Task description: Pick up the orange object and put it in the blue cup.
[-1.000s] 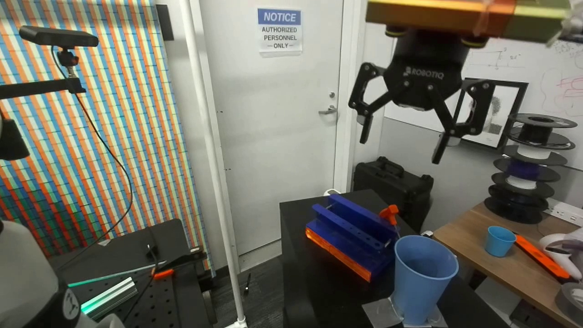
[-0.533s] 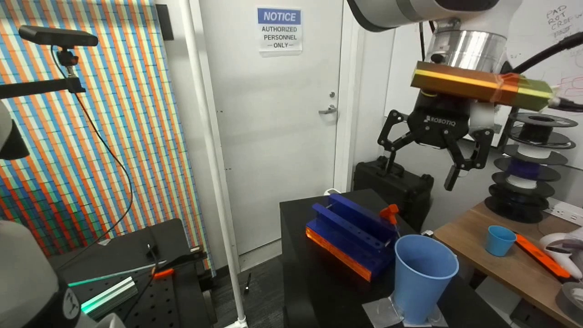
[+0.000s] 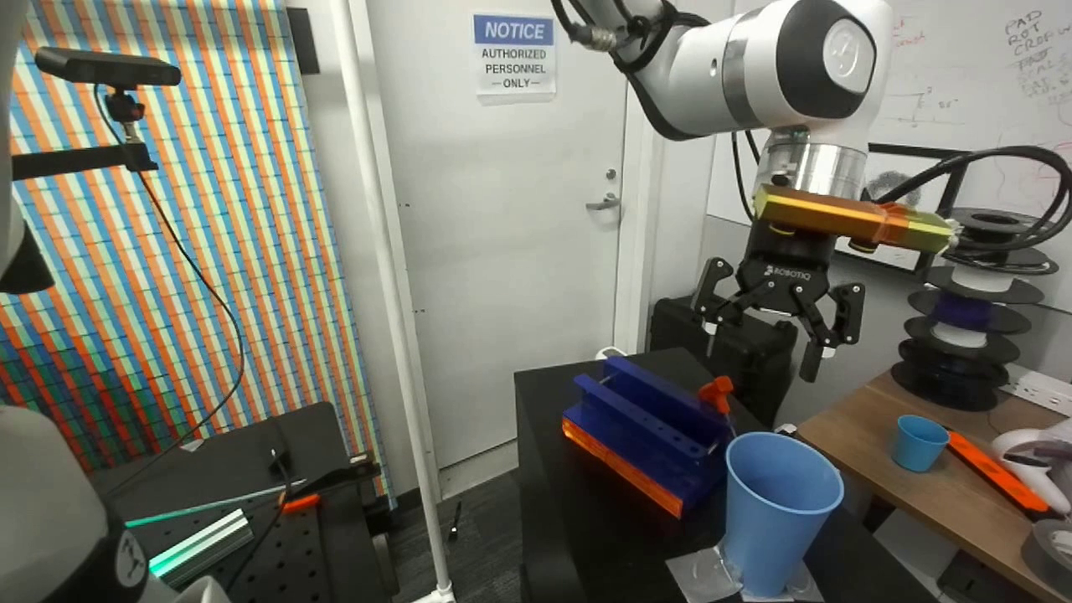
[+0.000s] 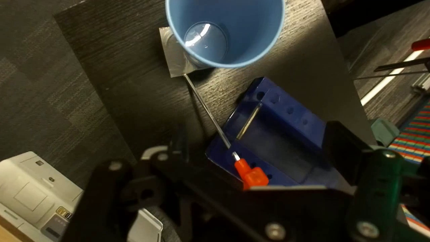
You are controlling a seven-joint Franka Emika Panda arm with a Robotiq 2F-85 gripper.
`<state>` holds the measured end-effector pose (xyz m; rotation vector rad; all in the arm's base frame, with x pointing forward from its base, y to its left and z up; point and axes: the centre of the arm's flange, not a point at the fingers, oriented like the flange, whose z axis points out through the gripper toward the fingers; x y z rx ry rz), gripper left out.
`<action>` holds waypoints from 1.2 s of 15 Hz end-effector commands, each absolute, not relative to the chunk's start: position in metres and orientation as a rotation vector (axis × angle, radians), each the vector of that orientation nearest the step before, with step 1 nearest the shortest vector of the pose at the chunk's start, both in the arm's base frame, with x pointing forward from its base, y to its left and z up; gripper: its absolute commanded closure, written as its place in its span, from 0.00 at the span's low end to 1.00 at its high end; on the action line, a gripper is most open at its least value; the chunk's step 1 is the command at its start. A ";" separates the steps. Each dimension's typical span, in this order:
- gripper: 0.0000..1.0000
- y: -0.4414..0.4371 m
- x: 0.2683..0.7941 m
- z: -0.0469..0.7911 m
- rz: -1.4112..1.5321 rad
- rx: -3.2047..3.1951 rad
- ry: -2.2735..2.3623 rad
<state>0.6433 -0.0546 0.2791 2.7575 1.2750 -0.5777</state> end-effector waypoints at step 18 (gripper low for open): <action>0.46 -0.005 0.677 0.214 -0.563 2.546 1.443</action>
